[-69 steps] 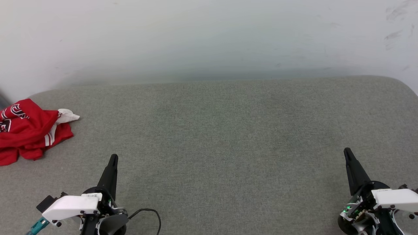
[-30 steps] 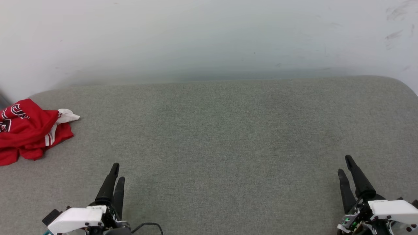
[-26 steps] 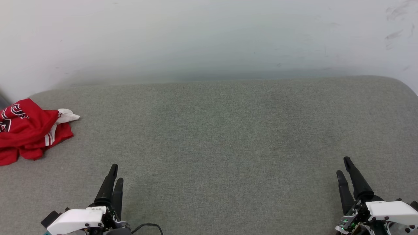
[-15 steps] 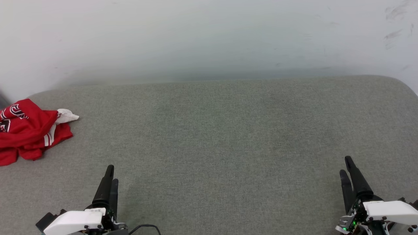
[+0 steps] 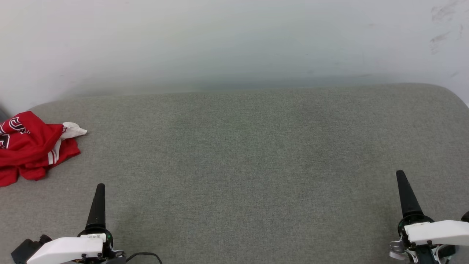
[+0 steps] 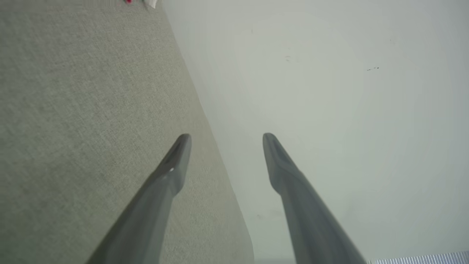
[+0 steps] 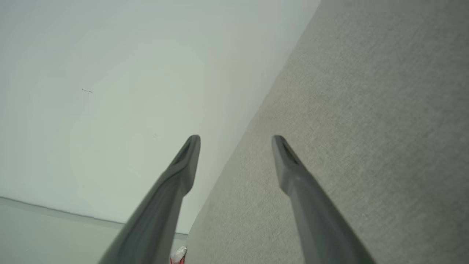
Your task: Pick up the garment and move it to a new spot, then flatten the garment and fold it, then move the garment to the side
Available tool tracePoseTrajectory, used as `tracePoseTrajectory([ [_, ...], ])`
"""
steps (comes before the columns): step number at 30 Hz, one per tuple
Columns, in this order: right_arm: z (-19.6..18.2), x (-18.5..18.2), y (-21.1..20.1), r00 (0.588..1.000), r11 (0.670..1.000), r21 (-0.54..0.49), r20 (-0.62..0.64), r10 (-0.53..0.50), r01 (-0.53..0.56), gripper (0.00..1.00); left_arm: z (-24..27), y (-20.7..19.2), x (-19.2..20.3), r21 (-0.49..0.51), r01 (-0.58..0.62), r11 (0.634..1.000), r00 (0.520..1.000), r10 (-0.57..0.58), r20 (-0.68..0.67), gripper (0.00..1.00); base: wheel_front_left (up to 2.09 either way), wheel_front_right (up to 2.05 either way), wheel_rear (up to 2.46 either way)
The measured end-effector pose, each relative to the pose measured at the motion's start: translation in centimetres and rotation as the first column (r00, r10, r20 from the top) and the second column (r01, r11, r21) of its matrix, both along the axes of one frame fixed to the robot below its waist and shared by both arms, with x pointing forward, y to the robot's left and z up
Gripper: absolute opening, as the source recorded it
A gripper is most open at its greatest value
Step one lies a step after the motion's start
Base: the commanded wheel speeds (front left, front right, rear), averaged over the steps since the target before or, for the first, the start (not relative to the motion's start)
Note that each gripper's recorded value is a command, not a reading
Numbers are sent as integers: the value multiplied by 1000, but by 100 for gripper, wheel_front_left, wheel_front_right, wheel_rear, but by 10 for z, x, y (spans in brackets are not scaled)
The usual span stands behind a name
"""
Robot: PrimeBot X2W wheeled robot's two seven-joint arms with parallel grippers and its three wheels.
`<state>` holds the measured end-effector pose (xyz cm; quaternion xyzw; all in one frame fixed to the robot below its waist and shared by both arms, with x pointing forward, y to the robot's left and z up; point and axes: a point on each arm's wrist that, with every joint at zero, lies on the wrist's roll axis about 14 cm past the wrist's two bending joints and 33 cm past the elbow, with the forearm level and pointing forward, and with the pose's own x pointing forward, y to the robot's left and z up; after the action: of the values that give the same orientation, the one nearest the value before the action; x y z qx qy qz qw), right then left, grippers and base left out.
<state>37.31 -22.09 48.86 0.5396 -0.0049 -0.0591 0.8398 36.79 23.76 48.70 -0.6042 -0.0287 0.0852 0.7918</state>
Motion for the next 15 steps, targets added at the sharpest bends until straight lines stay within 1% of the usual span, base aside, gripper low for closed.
tracePoseTrajectory([
  [4, 15, 2, -2, 999, 991, -130, 33, 3, 1, 100, 8, 5, 1, 82, -14, 997, 1000, 13, 12, 100, 0, 0, 0],
  [8, 29, 5, -2, 998, 967, -254, 66, 12, 6, 100, 24, 11, 3, 192, -39, 981, 999, 32, 37, 100, 0, 0, 0],
  [12, 44, 6, 1, 995, 932, -361, 100, 25, 13, 100, 39, 4, 7, 301, -30, 953, 999, 16, 46, 100, 0, 0, 0],
  [15, 55, 7, 4, 991, 897, -442, 125, 38, 21, 100, 46, -7, 9, 393, -13, 920, 999, -3, 42, 100, 0, 0, 0],
])
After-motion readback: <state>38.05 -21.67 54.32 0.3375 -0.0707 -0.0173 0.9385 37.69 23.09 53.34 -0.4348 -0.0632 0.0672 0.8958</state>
